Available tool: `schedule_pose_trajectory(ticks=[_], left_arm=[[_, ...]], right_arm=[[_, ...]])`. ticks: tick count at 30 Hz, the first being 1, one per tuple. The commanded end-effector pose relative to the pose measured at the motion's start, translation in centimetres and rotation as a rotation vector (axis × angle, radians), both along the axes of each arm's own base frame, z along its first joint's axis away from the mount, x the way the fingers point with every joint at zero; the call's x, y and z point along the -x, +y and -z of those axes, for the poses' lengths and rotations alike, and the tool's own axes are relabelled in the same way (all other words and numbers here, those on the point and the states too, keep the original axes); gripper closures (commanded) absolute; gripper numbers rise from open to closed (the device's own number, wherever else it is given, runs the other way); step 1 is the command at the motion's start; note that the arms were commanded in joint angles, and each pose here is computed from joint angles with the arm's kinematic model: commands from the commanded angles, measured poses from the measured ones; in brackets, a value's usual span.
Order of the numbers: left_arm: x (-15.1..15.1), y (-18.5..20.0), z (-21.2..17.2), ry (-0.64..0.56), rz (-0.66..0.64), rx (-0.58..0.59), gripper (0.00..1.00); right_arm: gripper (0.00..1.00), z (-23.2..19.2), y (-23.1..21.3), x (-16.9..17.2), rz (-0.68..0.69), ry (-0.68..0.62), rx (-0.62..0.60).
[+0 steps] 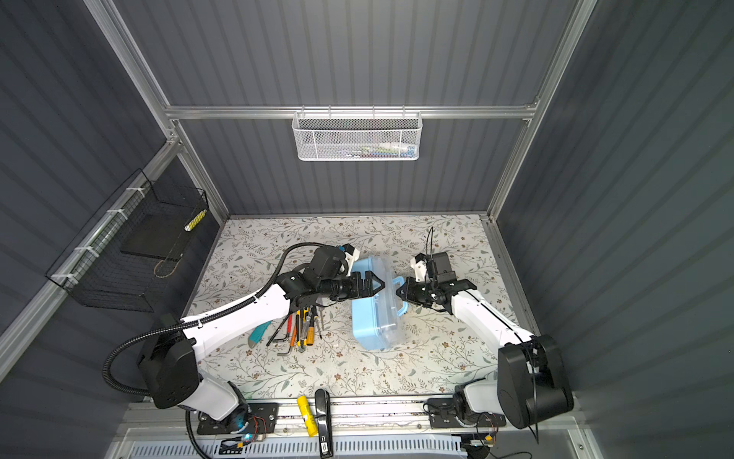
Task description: Pack the tool kit
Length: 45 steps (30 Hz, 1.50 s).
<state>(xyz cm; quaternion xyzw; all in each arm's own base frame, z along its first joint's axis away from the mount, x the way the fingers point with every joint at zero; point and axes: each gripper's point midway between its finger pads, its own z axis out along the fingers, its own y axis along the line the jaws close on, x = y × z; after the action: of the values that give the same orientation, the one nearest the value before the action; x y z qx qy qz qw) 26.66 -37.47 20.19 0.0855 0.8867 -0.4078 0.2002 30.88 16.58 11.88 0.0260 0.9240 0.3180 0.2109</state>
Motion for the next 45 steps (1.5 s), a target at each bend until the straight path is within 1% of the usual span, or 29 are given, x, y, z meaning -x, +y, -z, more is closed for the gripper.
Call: schedule_pose_trajectory(ticks=[1, 7, 14, 16, 18, 20, 27, 31, 33, 35, 40, 45], left_arm=[[2.3, -1.0, 2.0, 0.074, 0.109, 0.009, 0.01], [3.0, -2.2, 2.4, 0.076, 0.168, 0.081, 0.01], [3.3, -2.5, 2.8, 0.061, 0.191, 0.096, 0.01], [3.4, -2.8, 2.7, 0.055, 0.204, 0.113, 0.01], [3.5, -3.1, 2.7, 0.057, 0.216, 0.120, 0.00], [3.6, -3.4, 2.5, 0.055, 0.230, 0.124, 0.00], [4.0, -4.1, 1.4, 0.027, 0.267, 0.157, 0.01], [4.4, -4.7, 0.8, 0.020, 0.298, 0.184, 0.01], [4.7, -5.2, 0.3, 0.013, 0.321, 0.201, 0.00], [4.9, -5.6, -0.4, 0.001, 0.336, 0.213, 0.01], [5.1, -5.7, -2.3, -0.033, 0.354, 0.267, 0.01], [5.6, -6.0, -4.4, -0.065, 0.378, 0.352, 0.00]], right_arm=[[1.00, 0.1, -0.2, -0.7, -0.005, -0.046, 0.046], [1.00, 0.1, 0.1, -0.7, -0.011, -0.058, 0.045], [1.00, 0.0, 0.5, -0.5, -0.021, -0.073, 0.071], [1.00, 0.1, 0.6, -0.4, -0.027, -0.077, 0.098], [1.00, 0.2, 0.5, -0.5, -0.025, -0.089, 0.154], [1.00, 0.2, 0.7, -0.5, -0.033, -0.088, 0.162], [1.00, -0.4, 0.5, -0.8, -0.019, -0.113, 0.187], [1.00, -0.6, 0.4, -0.8, -0.018, -0.127, 0.231], [1.00, -0.6, 0.3, -0.9, -0.021, -0.132, 0.274], [1.00, -0.6, 0.4, -0.8, -0.024, -0.131, 0.284], [1.00, -0.5, 0.1, -0.9, -0.012, -0.131, 0.300], [1.00, -0.3, -0.3, -1.1, 0.003, -0.131, 0.322]])
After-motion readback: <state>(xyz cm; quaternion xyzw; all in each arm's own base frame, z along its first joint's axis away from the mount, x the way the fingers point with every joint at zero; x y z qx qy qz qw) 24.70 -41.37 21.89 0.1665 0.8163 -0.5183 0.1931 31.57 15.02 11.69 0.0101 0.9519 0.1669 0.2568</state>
